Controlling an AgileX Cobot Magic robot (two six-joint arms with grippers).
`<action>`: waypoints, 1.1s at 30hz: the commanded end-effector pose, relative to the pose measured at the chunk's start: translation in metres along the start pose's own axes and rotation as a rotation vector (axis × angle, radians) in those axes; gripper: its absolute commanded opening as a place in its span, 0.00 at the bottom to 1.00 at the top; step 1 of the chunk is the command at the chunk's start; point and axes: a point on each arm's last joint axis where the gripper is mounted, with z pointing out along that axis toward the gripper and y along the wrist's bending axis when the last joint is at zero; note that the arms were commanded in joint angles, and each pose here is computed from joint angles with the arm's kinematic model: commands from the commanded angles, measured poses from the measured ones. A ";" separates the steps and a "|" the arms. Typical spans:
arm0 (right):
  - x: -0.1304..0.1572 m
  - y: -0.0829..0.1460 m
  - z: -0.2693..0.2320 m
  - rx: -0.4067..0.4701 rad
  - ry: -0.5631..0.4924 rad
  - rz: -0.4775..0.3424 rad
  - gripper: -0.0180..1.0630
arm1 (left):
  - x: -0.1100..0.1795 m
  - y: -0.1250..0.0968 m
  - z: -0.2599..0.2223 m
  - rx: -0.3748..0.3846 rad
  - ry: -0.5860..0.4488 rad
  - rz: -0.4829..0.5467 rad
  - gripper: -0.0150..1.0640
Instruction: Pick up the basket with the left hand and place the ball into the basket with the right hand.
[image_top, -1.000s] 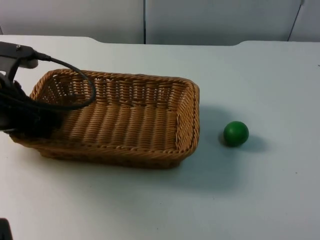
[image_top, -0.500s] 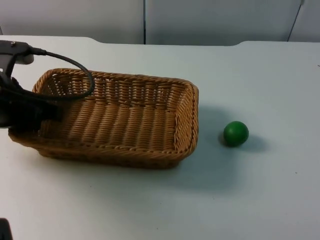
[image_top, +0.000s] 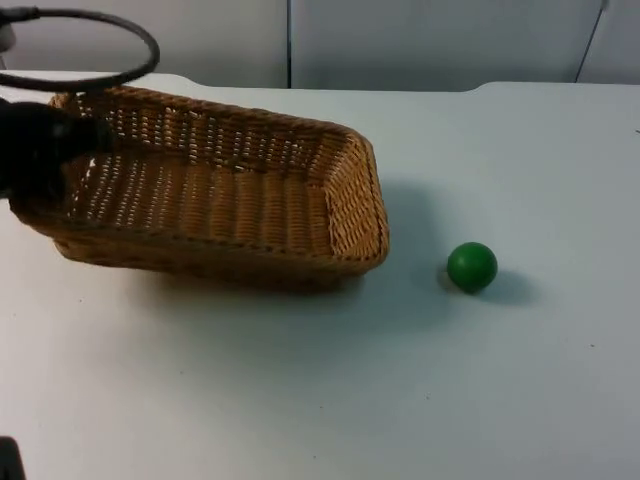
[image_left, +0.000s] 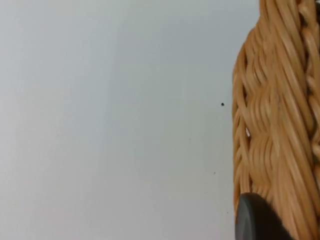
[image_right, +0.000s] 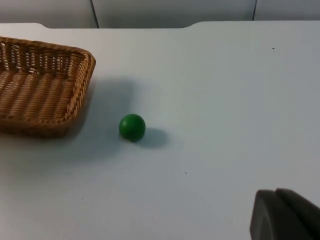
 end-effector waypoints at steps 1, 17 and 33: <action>0.000 0.000 0.000 0.000 -0.005 0.002 0.01 | -0.006 -0.002 -0.012 0.016 -0.028 -0.069 0.01; 0.000 0.000 0.000 0.000 -0.005 0.002 0.01 | 0.001 -0.001 -0.061 0.067 -0.093 -0.200 0.01; 0.000 0.000 0.000 0.000 -0.005 0.002 0.01 | 0.031 0.018 -0.067 0.077 -0.259 -0.376 0.01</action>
